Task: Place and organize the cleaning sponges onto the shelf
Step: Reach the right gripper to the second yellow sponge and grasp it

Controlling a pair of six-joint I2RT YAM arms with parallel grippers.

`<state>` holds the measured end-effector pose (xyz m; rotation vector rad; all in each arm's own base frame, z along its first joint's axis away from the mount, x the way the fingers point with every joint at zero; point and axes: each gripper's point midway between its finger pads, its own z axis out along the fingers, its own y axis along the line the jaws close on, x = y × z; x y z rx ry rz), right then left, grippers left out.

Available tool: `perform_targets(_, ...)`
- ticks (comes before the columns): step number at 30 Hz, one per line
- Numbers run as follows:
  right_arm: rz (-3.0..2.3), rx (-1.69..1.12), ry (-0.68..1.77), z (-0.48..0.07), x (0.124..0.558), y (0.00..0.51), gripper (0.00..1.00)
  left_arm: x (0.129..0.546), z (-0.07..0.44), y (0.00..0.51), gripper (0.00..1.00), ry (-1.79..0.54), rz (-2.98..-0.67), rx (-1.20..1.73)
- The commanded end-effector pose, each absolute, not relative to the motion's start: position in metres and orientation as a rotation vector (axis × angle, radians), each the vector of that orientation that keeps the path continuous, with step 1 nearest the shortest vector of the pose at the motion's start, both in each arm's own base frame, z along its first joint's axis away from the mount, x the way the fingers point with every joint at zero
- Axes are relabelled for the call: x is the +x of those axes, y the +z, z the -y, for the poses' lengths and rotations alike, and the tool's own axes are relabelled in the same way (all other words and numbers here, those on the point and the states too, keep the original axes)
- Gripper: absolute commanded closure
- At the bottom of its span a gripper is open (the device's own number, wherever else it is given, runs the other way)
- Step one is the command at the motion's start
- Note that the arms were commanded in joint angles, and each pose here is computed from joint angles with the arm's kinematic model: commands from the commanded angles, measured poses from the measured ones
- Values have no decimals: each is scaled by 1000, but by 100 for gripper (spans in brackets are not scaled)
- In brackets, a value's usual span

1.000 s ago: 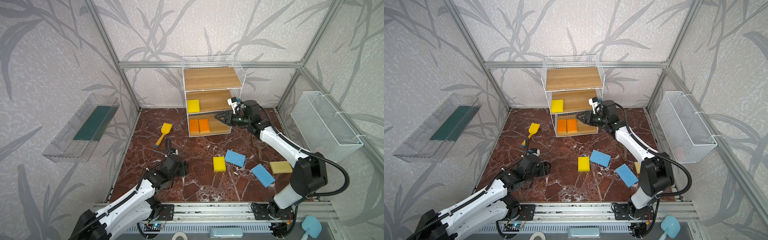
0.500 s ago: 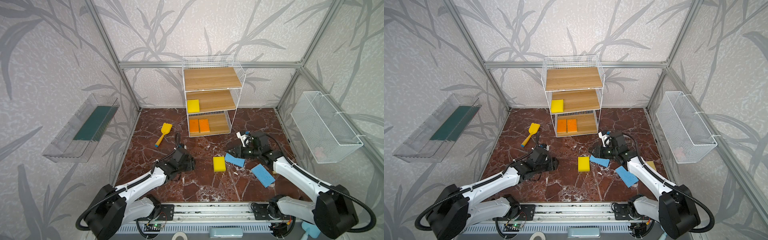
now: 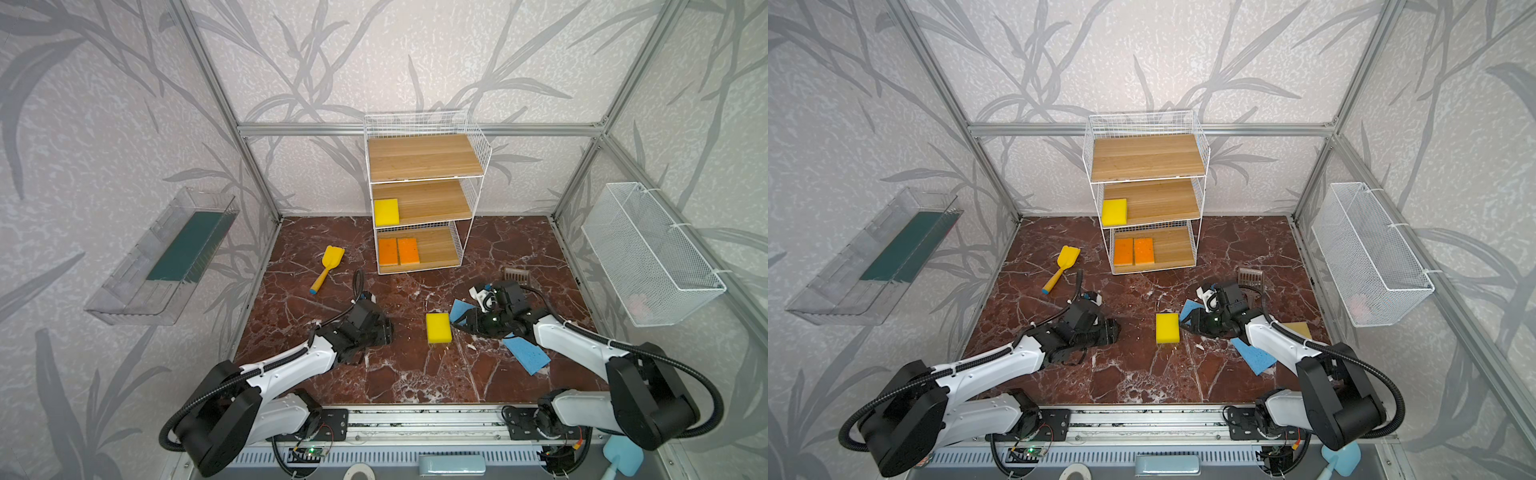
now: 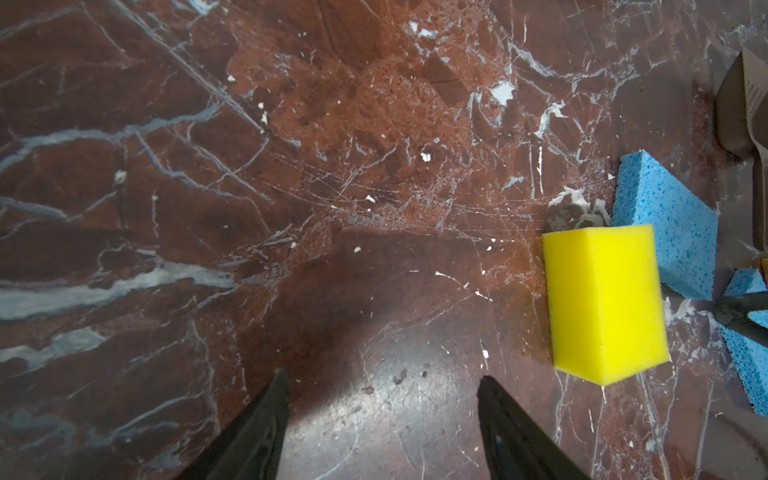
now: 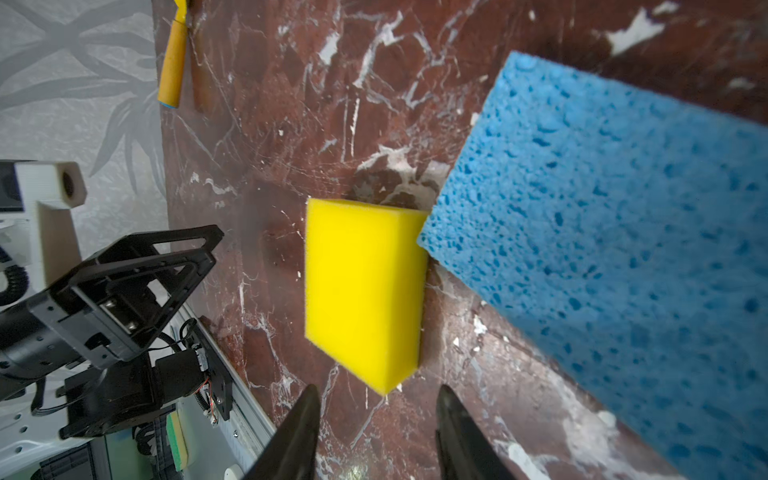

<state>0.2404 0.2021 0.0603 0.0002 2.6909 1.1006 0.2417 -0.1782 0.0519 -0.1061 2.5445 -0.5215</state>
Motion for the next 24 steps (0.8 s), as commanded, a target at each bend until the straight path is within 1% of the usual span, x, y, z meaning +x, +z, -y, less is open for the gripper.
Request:
perform_targets(1,-2700,-12,1116,-208,239,50,56,244,178,49,27,-518,-2530,-128)
perform_targets(13,-2762,-68,1095,-226,232,28,58,244,177,43,27,-510,-2534,-135)
perform_targets(16,-2767,-67,1100,-228,232,25,66,243,175,42,27,-511,-2531,-143)
perform_targets(19,-2755,-71,1113,-230,233,30,81,241,173,43,27,-507,-2530,-144)
perform_targets(22,-2721,-92,1141,-233,236,42,88,241,171,46,27,-503,-2524,-144)
perform_targets(24,-2684,-126,1165,-238,240,58,89,239,170,47,27,-502,-2520,-146)
